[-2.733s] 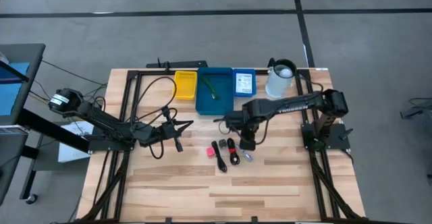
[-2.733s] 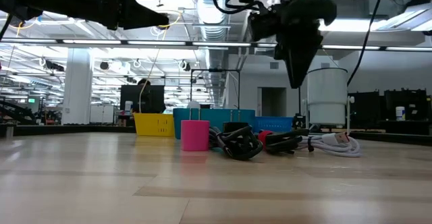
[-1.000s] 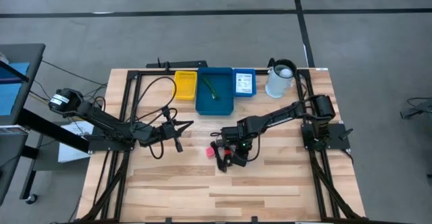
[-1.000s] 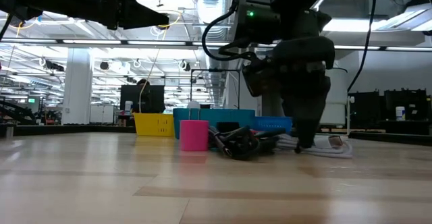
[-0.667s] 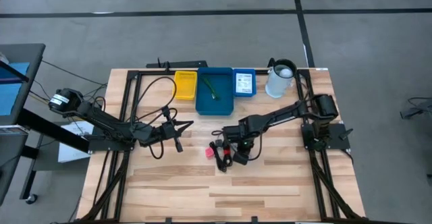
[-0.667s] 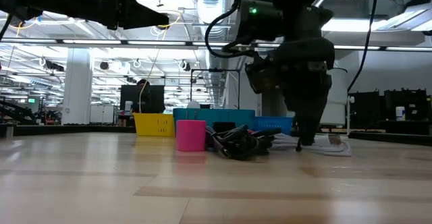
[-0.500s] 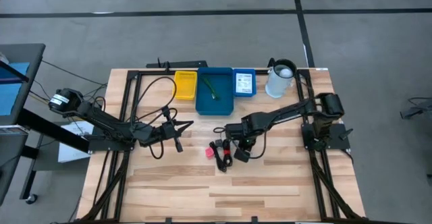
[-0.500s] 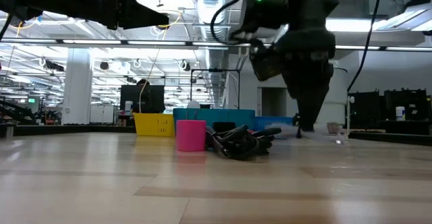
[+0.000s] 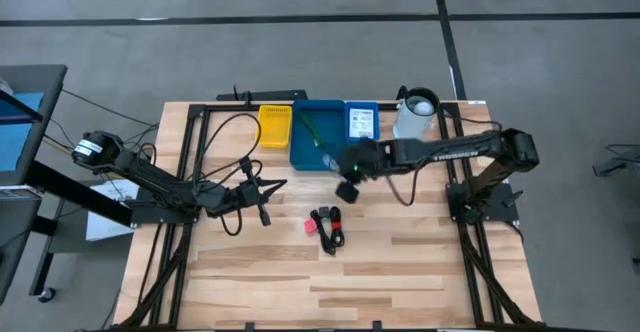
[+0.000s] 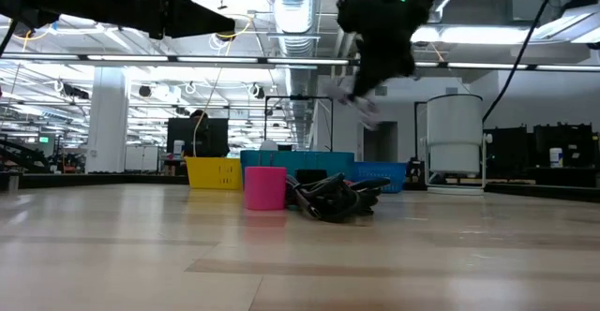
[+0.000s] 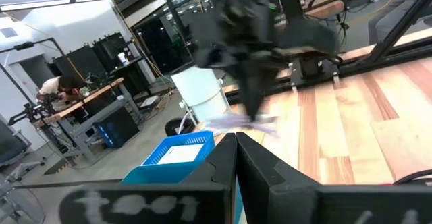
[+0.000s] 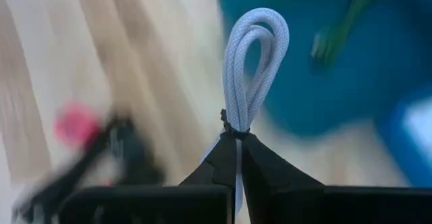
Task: Pick and place items into bin
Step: Put the white charger cable into the dark blue bin, then put the right black charger cable into the dark blue bin, then put the black charger cable into the dark blue bin
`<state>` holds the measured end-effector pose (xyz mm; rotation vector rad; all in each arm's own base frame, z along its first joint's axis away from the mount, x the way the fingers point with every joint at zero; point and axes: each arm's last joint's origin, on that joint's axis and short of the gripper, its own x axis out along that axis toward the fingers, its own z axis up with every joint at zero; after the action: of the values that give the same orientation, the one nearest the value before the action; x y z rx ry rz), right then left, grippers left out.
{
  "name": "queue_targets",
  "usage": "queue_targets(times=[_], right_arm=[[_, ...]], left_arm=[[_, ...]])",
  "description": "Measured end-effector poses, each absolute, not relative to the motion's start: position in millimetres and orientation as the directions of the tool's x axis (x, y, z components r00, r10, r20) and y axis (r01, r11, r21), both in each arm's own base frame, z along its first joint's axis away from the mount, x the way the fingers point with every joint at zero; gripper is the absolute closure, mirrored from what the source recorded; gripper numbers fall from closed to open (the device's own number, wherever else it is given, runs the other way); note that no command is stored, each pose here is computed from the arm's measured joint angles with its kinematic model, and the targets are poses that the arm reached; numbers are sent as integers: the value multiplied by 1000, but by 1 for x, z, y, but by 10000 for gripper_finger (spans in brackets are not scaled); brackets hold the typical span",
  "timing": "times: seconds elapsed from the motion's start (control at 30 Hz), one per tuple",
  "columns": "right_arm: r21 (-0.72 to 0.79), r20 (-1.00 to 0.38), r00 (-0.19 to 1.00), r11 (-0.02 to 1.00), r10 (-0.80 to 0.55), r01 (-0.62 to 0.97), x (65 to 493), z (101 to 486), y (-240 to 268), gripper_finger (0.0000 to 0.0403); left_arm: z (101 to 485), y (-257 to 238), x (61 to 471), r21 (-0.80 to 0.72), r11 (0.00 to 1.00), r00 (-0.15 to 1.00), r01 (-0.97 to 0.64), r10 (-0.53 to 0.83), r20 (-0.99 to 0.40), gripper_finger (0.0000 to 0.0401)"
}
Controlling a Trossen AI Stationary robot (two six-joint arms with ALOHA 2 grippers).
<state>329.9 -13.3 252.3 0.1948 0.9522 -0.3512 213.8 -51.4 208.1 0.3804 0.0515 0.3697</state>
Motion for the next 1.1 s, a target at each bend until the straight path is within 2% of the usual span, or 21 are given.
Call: queue_targets(times=[0.2, 0.37, 0.77, 0.97, 1.1], right_arm=[[-34, -616, 713, 915, -335, 401, 348, 272, -52, 400], [-78, -521, 728, 875, -445, 479, 360, 268, -81, 376], [-118, -626, 614, 837, -481, 535, 371, 219, -115, 308], [-157, -644, 600, 850, -474, 502, 370, 215, -114, 291], [-183, -670, 587, 868, -453, 461, 358, 232, -101, 294]], left_arm=[[208, -52, 214, 371, 864, 934, -339, 357, 21, 401], [208, -52, 214, 372, 864, 934, -338, 357, 20, 401], [207, -52, 214, 378, 863, 934, -335, 357, 11, 401], [207, -52, 214, 382, 862, 934, -333, 358, 7, 401], [206, -52, 214, 391, 859, 934, -331, 358, 5, 401]])
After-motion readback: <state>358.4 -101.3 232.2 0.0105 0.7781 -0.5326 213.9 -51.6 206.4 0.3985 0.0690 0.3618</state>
